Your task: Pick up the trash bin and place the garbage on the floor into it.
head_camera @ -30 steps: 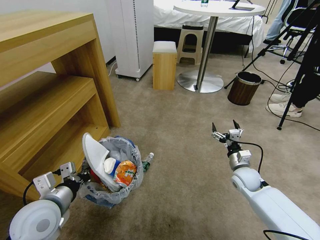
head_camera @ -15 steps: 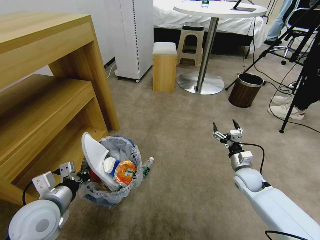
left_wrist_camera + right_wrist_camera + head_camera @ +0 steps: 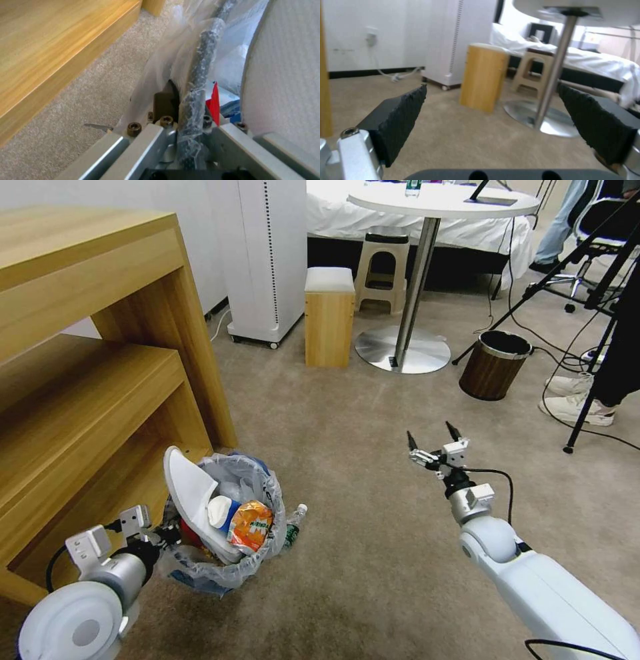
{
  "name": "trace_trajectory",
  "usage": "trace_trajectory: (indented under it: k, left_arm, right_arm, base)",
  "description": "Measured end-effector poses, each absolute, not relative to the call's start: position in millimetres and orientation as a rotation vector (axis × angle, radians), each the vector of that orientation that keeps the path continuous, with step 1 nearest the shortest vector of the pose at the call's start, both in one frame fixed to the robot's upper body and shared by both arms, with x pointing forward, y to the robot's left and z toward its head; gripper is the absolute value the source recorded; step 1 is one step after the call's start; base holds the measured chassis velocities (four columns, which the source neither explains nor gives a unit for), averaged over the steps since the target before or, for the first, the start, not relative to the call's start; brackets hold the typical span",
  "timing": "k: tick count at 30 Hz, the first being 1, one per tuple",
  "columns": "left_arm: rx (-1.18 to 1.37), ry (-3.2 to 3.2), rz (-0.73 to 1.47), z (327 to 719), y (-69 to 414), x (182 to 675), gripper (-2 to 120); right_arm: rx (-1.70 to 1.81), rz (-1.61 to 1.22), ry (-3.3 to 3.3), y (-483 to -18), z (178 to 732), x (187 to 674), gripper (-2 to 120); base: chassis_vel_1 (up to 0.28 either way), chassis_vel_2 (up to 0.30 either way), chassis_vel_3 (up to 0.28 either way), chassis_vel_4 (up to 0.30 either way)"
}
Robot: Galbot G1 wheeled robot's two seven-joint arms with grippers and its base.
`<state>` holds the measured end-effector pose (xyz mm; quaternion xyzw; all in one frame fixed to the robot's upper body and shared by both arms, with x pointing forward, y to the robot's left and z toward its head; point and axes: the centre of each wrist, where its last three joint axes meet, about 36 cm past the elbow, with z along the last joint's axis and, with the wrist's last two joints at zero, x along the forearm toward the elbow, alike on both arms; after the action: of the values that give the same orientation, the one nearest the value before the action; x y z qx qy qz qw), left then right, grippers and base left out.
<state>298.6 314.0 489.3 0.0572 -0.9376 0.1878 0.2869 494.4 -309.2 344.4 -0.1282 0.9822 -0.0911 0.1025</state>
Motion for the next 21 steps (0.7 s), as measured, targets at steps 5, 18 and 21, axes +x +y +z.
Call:
trace_trajectory:
  k: [5, 18, 21]
  left_arm:
    - [0.147, -2.507, 0.513, 490.0, 310.7, 296.9, 0]
    - [0.247, -2.512, 0.518, 485.4, 331.7, 305.8, 0]
    - [0.275, -2.509, 0.515, 479.3, 341.1, 312.5, 0]
  right_arm:
    - [-0.493, -0.360, 2.854, -304.1, 358.8, 519.5, 100]
    - [-0.723, -0.469, 2.775, -294.6, 357.7, 536.9, 100]
    - [-0.715, -0.471, 2.774, -299.3, 356.7, 533.9, 100]
  base:
    - [0.000, 0.000, 0.000, 0.000]
    - [0.000, 0.000, 0.000, 0.000]
    - [0.000, 0.000, 0.000, 0.000]
